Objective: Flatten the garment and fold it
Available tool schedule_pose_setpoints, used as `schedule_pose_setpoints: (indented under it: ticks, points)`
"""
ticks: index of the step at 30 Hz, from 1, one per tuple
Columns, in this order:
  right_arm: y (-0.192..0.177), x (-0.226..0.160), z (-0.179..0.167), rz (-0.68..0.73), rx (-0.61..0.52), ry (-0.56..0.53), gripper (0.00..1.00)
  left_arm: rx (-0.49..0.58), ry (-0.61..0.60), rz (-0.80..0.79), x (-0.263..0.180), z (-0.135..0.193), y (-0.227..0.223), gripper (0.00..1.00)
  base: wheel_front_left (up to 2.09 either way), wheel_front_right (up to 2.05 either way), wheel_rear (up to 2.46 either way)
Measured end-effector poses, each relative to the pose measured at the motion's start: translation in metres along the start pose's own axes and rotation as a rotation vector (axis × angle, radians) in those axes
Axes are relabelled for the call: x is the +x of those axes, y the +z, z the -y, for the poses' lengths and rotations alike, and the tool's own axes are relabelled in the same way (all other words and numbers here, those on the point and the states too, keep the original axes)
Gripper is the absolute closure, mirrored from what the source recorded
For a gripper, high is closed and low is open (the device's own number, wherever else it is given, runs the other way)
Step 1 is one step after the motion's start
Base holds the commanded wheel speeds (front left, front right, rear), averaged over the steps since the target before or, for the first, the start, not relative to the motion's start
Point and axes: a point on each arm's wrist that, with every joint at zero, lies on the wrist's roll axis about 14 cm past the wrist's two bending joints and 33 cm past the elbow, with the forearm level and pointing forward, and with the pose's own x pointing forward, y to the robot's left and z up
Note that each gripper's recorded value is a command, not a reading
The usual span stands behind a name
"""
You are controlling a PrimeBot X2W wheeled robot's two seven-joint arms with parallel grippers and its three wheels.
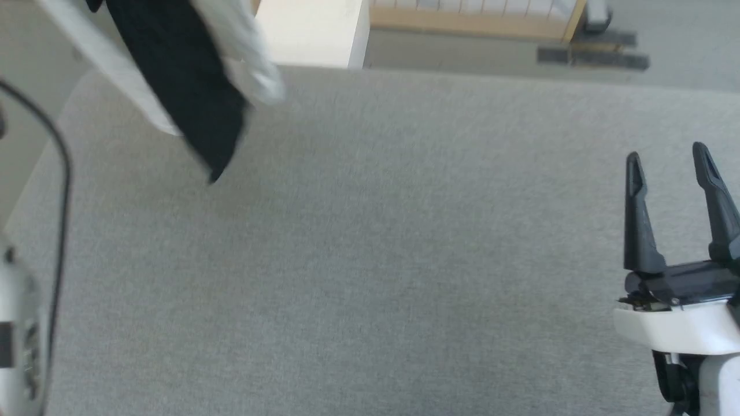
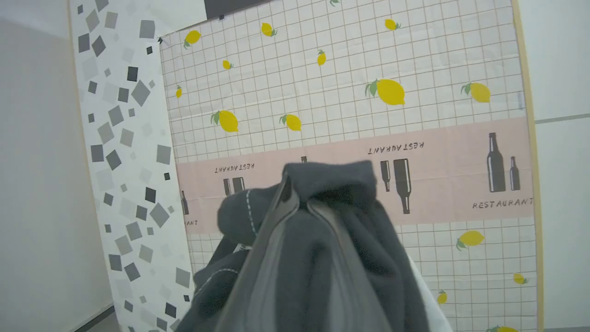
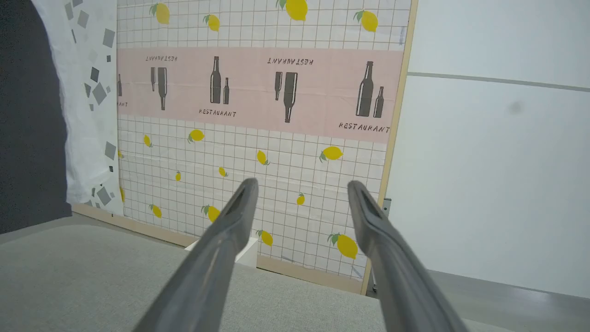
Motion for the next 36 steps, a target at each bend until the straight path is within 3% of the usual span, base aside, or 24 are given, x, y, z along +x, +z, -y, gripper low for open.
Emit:
schedule_pose_setpoints:
  ticks: [7, 15, 19, 27, 32, 36]
  points:
    - [0.031, -0.02, 0.023, 0.053, -0.018, -0.072, 0.0, -0.181, -0.136, 0.075, -0.005, 0.06, 0.053, 1.0, 0.0, 0.0, 0.0]
    - [0.055, -0.052, 0.057, 0.065, -0.078, -0.182, 0.0, -0.398, -0.371, 0.128, -0.022, 0.159, 0.101, 1.0, 0.0, 0.0, 0.0]
    - [0.064, -0.067, 0.076, 0.071, -0.11, -0.241, 0.0, -0.435, -0.492, 0.119, -0.04, 0.206, 0.106, 1.0, 0.0, 0.0, 0.0]
    - [0.067, -0.083, 0.099, 0.059, -0.142, -0.317, 0.0, -0.5, -0.717, -0.092, -0.097, 0.302, 0.038, 1.0, 0.0, 0.0, 0.0]
    - [0.059, -0.082, 0.103, 0.04, -0.137, -0.327, 0.0, -0.515, -0.761, -0.309, -0.14, 0.339, -0.042, 1.0, 0.0, 0.0, 0.0]
    - [0.051, -0.077, 0.103, 0.025, -0.128, -0.323, 0.0, -0.51, -0.722, -0.544, -0.181, 0.352, -0.124, 1.0, 0.0, 0.0, 0.0]
